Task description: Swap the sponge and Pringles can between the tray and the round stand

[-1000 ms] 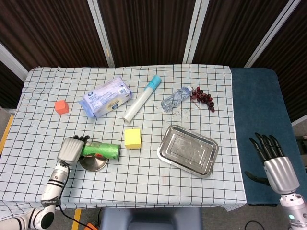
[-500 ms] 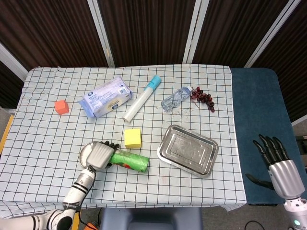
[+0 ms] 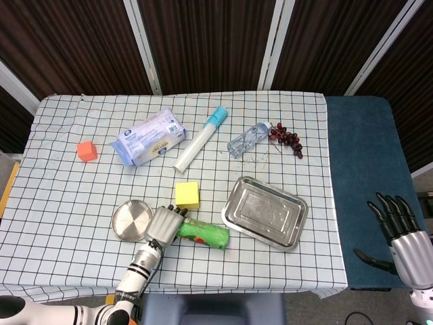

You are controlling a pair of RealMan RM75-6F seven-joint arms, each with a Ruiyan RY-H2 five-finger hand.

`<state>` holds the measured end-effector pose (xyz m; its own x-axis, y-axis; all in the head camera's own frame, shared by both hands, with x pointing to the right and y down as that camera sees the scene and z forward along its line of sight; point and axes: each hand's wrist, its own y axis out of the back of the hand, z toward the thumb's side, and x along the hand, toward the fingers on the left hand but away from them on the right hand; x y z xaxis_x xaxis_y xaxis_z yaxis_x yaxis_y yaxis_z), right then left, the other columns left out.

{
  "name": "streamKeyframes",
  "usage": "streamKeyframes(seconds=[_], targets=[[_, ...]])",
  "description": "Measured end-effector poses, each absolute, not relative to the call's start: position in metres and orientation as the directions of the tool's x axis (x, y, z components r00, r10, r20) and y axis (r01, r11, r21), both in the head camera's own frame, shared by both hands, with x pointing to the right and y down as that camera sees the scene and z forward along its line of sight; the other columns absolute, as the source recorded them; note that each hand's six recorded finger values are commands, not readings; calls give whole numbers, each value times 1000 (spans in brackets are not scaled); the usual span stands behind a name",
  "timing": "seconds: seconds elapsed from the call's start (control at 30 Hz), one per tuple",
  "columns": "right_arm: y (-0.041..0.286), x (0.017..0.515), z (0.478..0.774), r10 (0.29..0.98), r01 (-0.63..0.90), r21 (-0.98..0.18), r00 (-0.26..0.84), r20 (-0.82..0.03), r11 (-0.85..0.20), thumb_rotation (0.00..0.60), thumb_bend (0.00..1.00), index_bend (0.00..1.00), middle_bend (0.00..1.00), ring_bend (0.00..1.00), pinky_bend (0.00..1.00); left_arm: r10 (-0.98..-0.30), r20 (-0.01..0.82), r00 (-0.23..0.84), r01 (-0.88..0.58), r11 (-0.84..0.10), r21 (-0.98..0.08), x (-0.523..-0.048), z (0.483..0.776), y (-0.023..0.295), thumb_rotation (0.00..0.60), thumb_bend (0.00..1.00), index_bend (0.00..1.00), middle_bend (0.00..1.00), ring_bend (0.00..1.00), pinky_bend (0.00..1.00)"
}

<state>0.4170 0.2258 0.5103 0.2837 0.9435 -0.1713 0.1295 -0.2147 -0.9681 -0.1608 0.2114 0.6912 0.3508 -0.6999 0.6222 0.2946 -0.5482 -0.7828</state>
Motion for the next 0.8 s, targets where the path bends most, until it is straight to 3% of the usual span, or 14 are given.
streamKeyframes(seconds=[0.07, 0.23, 0.43, 0.8], targets=[[226, 417, 510, 944, 129, -968, 284, -171, -214, 600, 20, 0, 0, 0, 8, -685, 646, 335, 301, -572, -763, -162, 687, 215, 600, 422, 27, 197, 204, 485], [225, 416, 511, 945, 127, -970, 281, -166, -208, 600, 21, 0, 0, 0, 8, -627, 722, 293, 299, -657, -692, -169, 681, 224, 600, 386, 0, 6, 12, 320], [225, 416, 515, 943, 116, -969, 281, -178, -217, 600, 20, 0, 0, 0, 8, -573, 776, 263, 308, -713, -630, -181, 670, 225, 600, 368, 0, 0, 0, 224], [224, 415, 517, 941, 108, -968, 282, -187, -225, 600, 20, 0, 0, 0, 8, -535, 793, 292, 300, -736, -607, -192, 641, 219, 600, 336, 0, 0, 0, 193]])
